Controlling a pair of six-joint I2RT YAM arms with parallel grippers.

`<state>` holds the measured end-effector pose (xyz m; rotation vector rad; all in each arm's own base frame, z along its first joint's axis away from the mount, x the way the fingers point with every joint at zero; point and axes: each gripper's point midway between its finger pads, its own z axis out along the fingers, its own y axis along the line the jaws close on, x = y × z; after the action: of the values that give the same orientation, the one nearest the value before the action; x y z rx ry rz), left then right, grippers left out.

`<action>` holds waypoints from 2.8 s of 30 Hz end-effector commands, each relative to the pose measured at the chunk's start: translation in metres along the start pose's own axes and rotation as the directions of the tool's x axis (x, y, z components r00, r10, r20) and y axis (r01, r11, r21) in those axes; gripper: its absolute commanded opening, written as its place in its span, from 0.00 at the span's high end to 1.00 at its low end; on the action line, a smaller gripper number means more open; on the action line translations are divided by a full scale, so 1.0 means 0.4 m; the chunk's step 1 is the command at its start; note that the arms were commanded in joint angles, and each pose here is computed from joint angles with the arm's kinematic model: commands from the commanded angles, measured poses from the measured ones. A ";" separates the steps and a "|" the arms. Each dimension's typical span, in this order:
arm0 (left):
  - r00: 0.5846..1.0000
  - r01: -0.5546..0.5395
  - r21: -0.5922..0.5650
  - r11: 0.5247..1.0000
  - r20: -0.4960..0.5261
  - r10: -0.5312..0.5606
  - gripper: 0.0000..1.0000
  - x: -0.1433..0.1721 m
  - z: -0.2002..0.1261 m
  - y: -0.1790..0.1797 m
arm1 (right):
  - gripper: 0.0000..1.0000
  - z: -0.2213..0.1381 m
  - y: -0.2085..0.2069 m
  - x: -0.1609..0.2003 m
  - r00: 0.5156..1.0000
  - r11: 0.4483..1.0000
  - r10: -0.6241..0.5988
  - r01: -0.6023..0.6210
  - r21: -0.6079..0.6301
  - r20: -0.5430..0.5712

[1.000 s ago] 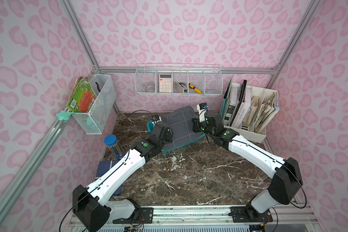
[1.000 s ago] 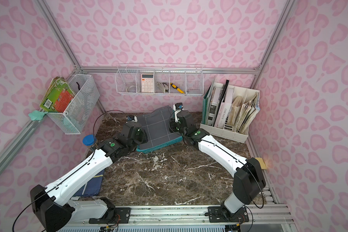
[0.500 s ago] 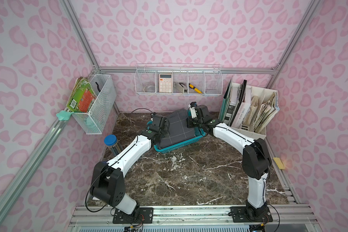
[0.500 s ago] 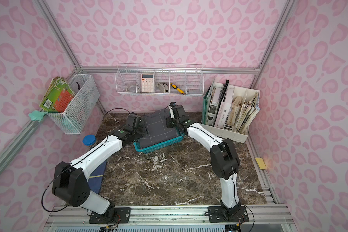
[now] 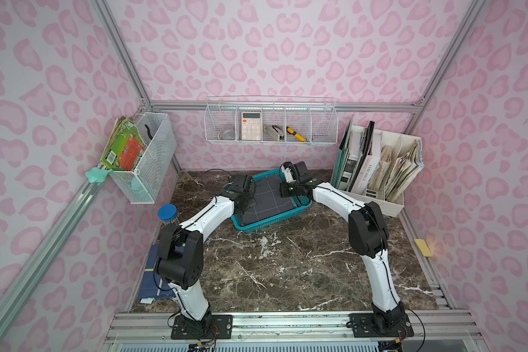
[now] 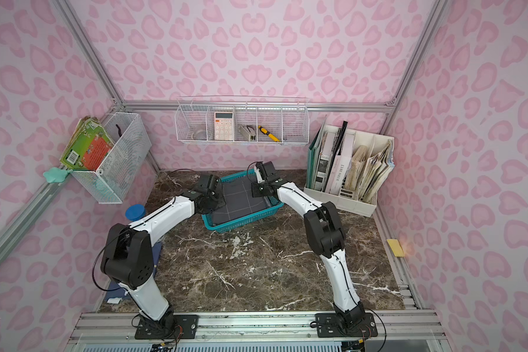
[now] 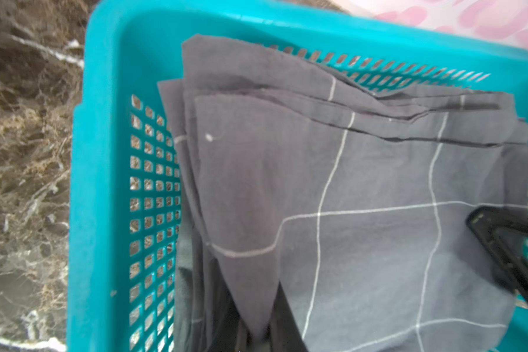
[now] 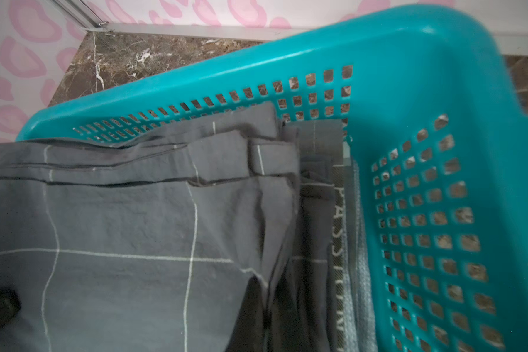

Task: Put the folded pillowcase in the basket
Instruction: Place the pillowcase in the basket, then move the pillowcase to the center of the board.

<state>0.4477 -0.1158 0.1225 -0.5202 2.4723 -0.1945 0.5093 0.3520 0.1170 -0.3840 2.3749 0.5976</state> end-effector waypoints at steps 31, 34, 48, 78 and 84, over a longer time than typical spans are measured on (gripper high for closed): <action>0.999 -0.021 -0.049 0.999 0.033 0.023 0.10 0.233 -0.427 0.177 | 0.10 -0.504 0.076 0.123 0.935 1.000 0.016 -0.023 0.014 0.354; 0.999 0.008 -0.112 0.994 0.054 -0.002 0.08 0.265 -0.439 0.258 | 0.08 -0.512 0.071 0.178 0.941 0.999 0.015 -0.024 0.023 0.338; 0.946 0.317 -0.384 0.867 0.197 -0.259 0.01 0.241 -0.407 0.521 | 0.01 -0.553 0.079 0.287 0.948 0.999 0.047 -0.051 0.002 0.316; 0.614 0.775 -0.319 0.545 0.177 -0.769 0.01 0.368 -0.223 0.751 | 0.01 -0.573 0.017 0.343 0.955 0.993 0.036 -0.068 0.098 0.294; 0.543 0.826 -0.261 0.500 0.124 -0.831 0.01 0.399 -0.213 0.714 | 0.01 -0.571 0.015 0.339 0.956 0.992 0.026 -0.060 0.110 0.291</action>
<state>0.1850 0.0927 0.0371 -1.8118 2.0620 -0.1016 0.2829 0.2261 0.1811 -0.1806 2.1461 0.5100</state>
